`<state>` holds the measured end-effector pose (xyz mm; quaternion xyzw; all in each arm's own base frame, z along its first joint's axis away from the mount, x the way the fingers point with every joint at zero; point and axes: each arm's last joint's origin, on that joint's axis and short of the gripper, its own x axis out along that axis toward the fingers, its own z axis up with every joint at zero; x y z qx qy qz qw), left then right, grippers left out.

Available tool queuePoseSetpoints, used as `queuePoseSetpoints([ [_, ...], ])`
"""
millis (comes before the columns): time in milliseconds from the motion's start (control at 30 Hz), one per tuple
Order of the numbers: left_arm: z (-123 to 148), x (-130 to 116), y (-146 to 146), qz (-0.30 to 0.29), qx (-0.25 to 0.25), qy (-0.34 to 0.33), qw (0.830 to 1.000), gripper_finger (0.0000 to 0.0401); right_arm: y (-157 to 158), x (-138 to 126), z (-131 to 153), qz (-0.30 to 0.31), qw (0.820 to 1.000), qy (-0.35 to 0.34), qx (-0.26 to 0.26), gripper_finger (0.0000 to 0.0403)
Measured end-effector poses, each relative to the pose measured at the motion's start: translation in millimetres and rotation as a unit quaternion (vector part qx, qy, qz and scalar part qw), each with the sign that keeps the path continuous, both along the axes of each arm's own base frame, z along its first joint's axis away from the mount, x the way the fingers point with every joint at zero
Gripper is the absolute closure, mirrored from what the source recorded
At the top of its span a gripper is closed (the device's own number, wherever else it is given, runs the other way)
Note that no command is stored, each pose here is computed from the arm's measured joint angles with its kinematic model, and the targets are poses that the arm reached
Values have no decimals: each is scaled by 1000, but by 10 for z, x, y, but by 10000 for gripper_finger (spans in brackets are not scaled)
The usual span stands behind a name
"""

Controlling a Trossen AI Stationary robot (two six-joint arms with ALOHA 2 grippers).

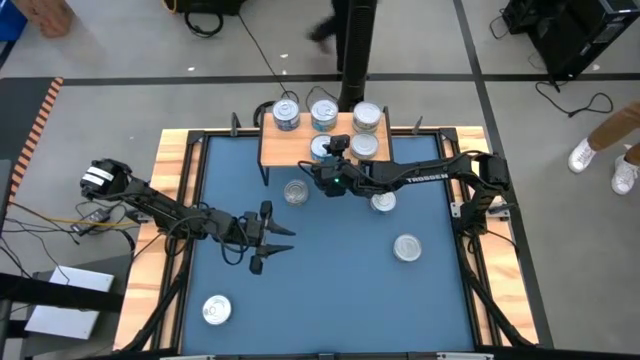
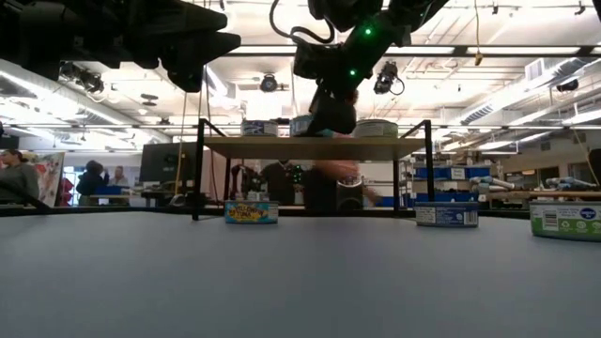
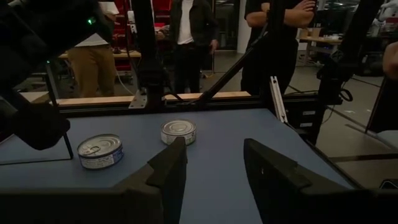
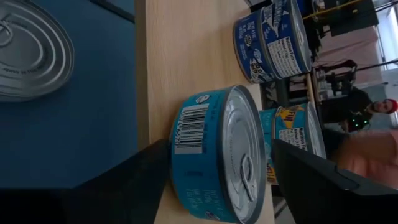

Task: Stack canned seafood by type on shelf
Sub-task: Put the light blue tuna can on the shelf aligned with the other light blue tuna can, then put the blue tuna can on the shelf aligned with the other blue tuna can

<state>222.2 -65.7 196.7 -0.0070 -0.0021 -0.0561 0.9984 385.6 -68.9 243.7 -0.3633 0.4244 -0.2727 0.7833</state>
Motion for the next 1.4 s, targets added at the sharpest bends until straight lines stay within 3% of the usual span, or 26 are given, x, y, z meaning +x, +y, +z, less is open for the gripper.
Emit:
queuePoseSetpoints([
  [567, 0, 0, 0, 0, 0, 0, 1000, 238, -25, 2, -5, -2, 999, -24, 29, 110],
  [1000, -2, 0, 0, 0, 1, 1, 1000, 238, 295, 55, 24, 23, 999, -35, 20, 131],
  [1167, -3, 0, 0, 0, -10, 2, 1000, 238, 533, 51, 0, 24, 997, -56, 50, 194],
  [1400, -4, 0, 0, 0, -10, 3, 1000, 238, 857, -28, -95, 38, 993, -36, 107, 366],
])
